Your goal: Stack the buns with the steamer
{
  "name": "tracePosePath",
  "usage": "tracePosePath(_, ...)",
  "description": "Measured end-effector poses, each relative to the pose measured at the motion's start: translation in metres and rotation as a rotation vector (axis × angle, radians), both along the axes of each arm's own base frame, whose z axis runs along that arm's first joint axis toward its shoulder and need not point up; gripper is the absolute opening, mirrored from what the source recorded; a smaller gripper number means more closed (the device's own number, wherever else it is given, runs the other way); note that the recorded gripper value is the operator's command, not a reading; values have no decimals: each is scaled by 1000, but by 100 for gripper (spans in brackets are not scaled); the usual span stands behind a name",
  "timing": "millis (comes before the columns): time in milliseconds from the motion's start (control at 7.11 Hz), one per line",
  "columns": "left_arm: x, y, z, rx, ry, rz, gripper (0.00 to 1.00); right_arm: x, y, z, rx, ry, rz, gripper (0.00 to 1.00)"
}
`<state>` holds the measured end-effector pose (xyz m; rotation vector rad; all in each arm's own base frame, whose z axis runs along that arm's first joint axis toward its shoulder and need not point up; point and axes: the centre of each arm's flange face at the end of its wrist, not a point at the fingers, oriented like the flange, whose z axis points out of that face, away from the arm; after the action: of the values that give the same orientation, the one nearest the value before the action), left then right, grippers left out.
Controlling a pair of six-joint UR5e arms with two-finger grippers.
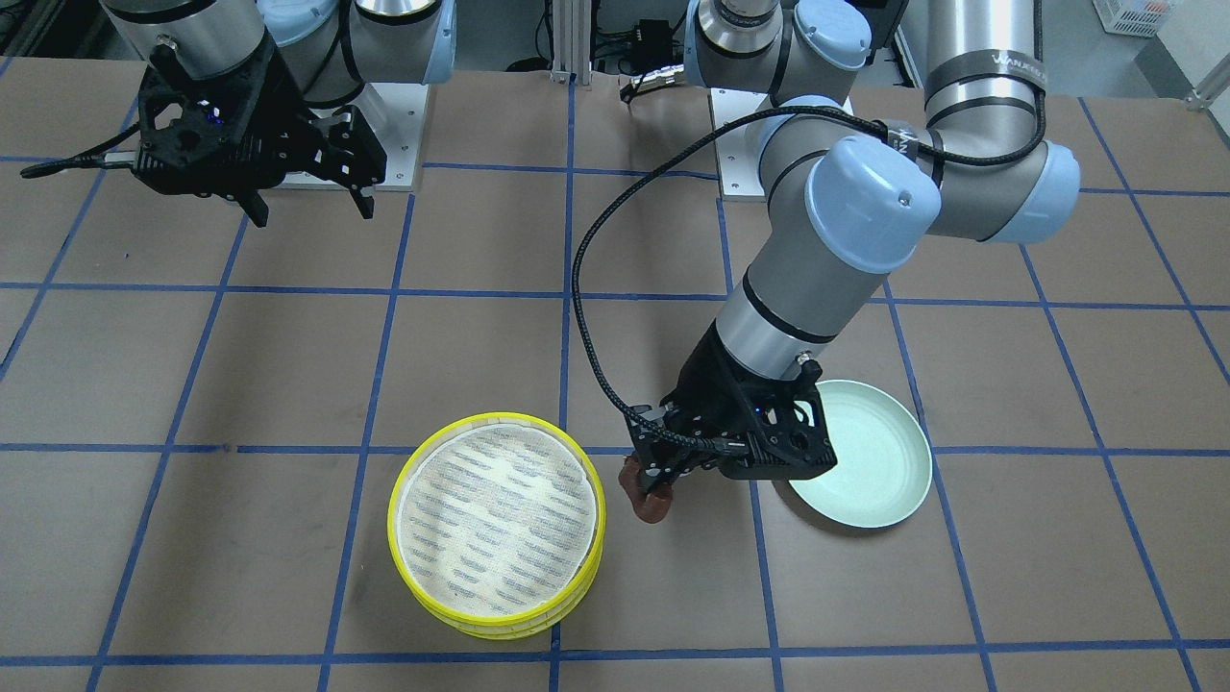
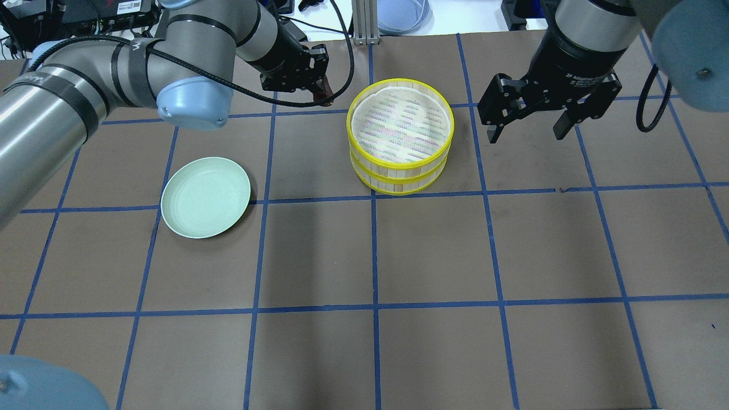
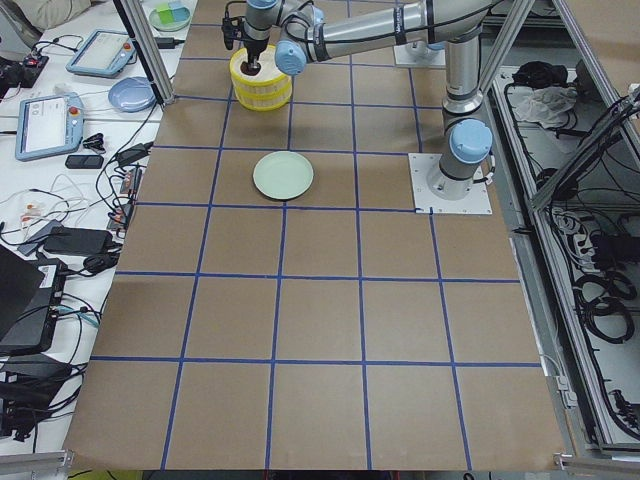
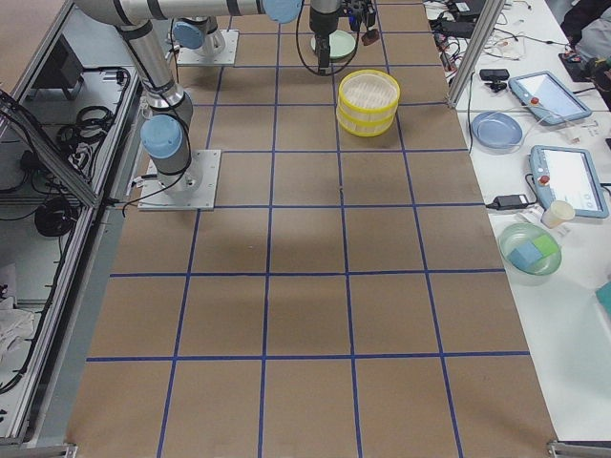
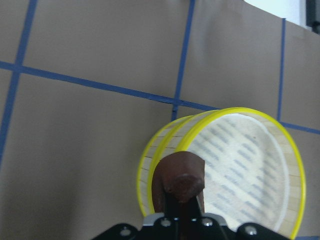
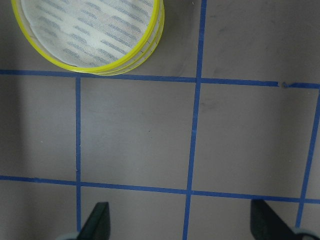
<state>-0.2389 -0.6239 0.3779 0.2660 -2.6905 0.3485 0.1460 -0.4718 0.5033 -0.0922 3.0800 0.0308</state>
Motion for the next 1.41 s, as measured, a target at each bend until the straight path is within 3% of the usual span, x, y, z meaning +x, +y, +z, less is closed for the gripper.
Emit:
tracePosePath(562,-36,-13,-59,64,123,-24,0,-3,0,-3,3,17,4,100)
tracePosePath(703,-44,-14,-70,72,133,-20,79,-3,-1,-3,1,17,4,100)
tracePosePath(844,-48,-15,-77,77,135,-17,100,-3,-1,-3,-1,14,5,100)
tracePosePath(1406,-51,-14,-76,99,150,32,100,-2,-2,-3,-3,7,7,100)
